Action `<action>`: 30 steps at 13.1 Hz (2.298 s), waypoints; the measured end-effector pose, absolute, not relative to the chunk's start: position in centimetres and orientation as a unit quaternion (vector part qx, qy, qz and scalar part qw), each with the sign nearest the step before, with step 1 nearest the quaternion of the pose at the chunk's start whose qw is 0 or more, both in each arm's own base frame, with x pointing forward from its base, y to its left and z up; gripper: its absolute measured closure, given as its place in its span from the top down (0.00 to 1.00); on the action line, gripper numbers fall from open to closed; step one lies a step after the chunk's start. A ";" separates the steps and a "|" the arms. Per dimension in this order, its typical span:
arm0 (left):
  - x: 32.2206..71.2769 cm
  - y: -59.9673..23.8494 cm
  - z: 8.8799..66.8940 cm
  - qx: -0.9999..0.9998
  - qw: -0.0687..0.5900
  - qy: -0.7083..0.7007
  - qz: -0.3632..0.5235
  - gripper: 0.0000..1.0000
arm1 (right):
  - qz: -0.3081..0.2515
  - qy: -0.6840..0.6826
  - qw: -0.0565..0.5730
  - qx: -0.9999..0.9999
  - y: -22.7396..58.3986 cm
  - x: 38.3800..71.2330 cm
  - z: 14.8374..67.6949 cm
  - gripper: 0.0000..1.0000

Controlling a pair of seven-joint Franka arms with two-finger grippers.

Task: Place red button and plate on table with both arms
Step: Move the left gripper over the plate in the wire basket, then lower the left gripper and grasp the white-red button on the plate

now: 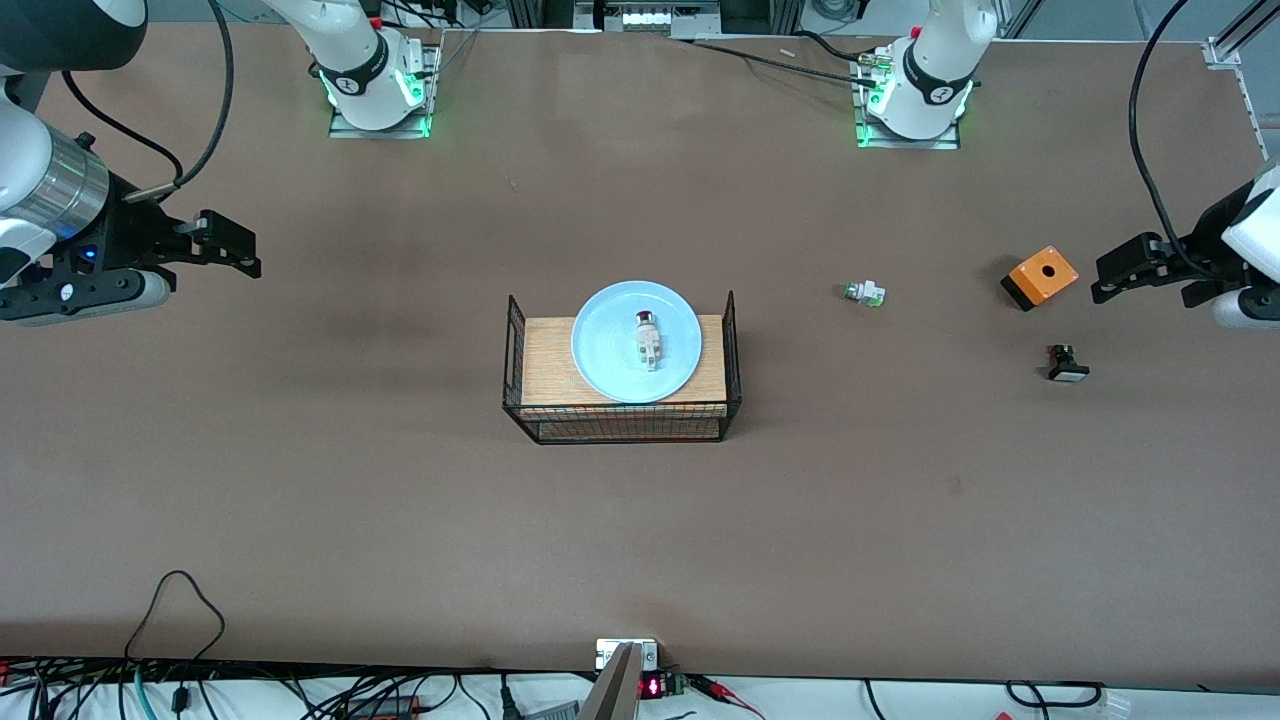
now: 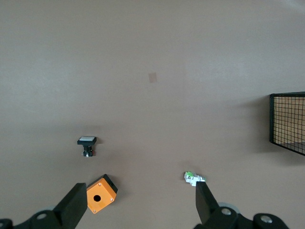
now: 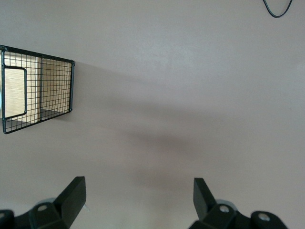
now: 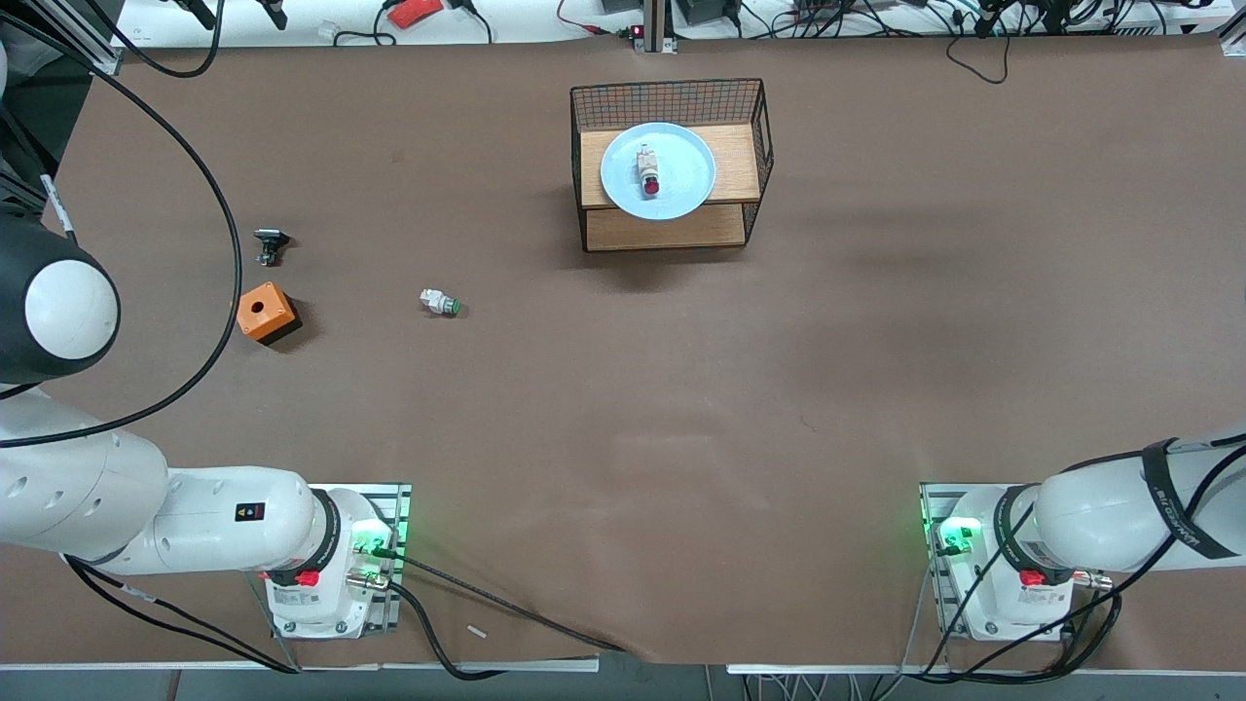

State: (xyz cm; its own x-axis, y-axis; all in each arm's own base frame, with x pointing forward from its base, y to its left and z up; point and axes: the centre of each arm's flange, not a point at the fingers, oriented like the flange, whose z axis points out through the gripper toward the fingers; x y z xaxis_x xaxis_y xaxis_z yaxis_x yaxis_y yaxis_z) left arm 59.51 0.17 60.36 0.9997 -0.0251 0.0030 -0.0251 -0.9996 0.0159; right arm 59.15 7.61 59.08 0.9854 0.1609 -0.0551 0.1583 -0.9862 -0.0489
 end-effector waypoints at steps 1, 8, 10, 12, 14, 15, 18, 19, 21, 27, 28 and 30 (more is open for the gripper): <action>59.5 0.2 60.4 1.000 0.008 -0.012 0.001 1.00 | 0.029 -0.080 0.022 -0.996 7.6 59.1 59.1 1.00; 58.9 -0.5 58.4 0.999 0.009 -0.017 -0.049 1.00 | 0.029 -0.080 0.022 -0.996 7.6 59.1 59.1 1.00; 59.1 -1.6 57.0 0.997 0.009 -0.026 -0.068 1.00 | 0.029 -0.080 0.022 -0.996 7.6 59.1 59.1 1.00; 59.0 -3.5 56.5 0.996 0.011 -0.044 -0.078 1.00 | 0.029 -0.080 0.022 -0.996 7.6 59.1 59.1 1.00; 58.0 -7.4 56.6 0.992 0.016 -0.078 -0.096 1.00 | 0.029 -0.080 0.022 -0.996 7.6 59.1 59.1 1.00; 57.5 -9.8 56.9 0.990 0.027 -0.097 -0.099 1.00 | 0.029 -0.080 0.022 -0.996 7.6 59.1 59.1 1.00; 56.3 -15.3 57.1 0.983 0.063 -0.137 -0.104 1.00 | 0.029 -0.080 0.022 -0.996 7.6 59.1 59.1 1.00; 56.4 -16.6 56.5 0.981 0.068 -0.145 -0.107 1.00 | 0.029 -0.080 0.022 -0.996 7.6 59.1 59.1 1.00; 57.1 -19.3 54.8 0.982 0.074 -0.142 -0.101 1.00 | 0.029 -0.080 0.022 -0.996 7.6 59.2 59.1 1.00; 54.2 -34.7 49.2 0.990 0.068 -0.077 -0.096 1.00 | 0.029 -0.077 0.022 -0.996 7.2 59.2 59.1 1.00; 53.4 -37.3 48.4 0.992 0.070 -0.056 -0.090 1.00 | 0.029 -0.077 0.022 -0.996 7.2 59.2 59.1 1.00; 52.1 -41.9 46.2 0.994 0.076 -0.021 -0.080 1.00 | 0.029 -0.076 0.022 -0.996 7.1 59.2 59.1 1.00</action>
State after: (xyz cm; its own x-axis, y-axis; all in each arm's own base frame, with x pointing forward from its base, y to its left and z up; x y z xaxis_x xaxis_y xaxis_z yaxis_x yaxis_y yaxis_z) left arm 52.10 -41.87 46.21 0.9864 -0.0530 -0.1557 -0.0287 -0.9876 0.1543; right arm 59.21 7.13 59.09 0.9867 0.1533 -0.0549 0.1507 -0.9874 -0.0481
